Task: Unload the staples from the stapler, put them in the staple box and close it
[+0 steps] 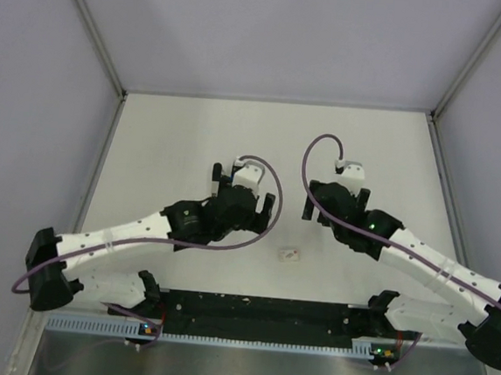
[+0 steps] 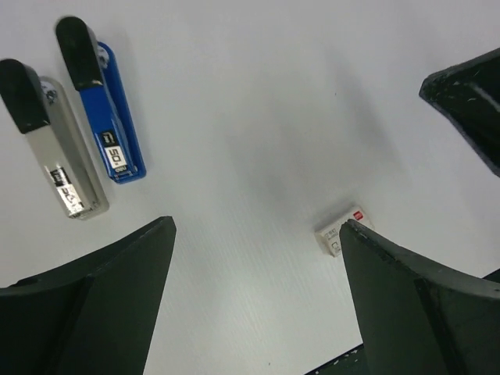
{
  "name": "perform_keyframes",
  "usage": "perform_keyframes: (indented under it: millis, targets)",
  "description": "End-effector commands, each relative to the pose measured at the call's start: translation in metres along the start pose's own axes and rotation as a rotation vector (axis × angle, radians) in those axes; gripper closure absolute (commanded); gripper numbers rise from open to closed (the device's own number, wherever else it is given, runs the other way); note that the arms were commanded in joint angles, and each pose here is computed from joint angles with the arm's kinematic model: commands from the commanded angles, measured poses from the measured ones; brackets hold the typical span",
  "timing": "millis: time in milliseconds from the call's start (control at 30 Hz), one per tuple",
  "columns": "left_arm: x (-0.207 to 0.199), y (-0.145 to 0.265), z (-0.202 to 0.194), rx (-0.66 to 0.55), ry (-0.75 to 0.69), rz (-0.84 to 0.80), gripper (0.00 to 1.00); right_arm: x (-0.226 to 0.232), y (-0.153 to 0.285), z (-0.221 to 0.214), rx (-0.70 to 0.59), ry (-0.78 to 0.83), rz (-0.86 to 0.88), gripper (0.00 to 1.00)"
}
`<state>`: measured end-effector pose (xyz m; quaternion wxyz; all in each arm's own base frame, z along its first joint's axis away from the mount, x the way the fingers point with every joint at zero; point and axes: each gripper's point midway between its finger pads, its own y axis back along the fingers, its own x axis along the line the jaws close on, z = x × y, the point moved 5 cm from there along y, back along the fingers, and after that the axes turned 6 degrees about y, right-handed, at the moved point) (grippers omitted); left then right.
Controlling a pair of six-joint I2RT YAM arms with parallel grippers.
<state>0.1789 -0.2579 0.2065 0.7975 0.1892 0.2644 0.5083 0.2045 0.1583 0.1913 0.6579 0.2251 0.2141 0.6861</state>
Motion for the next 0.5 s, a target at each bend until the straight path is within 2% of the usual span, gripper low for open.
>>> perform_keyframes:
  millis: [0,100,267,400,467]
  targets:
    - [0.022,0.033,0.032,-0.183,-0.011,0.036,0.02,-0.007,0.005,0.023,-0.057,0.024,-0.064,0.01]
    - [0.035,0.054,0.043,-0.252,0.004,0.045,0.01,-0.009,0.007,0.029,-0.077,0.036,-0.078,0.01]
    - [0.048,0.07,0.044,-0.276,0.002,0.063,0.02,-0.009,0.01,0.039,-0.099,0.055,-0.088,0.01]
    - [0.051,0.079,0.043,-0.295,0.02,0.034,0.02,-0.004,0.02,0.041,-0.112,0.055,0.023,0.01]
    - [0.054,0.08,0.043,-0.313,0.027,0.035,0.02,-0.005,0.019,0.044,-0.12,0.065,0.007,0.01]
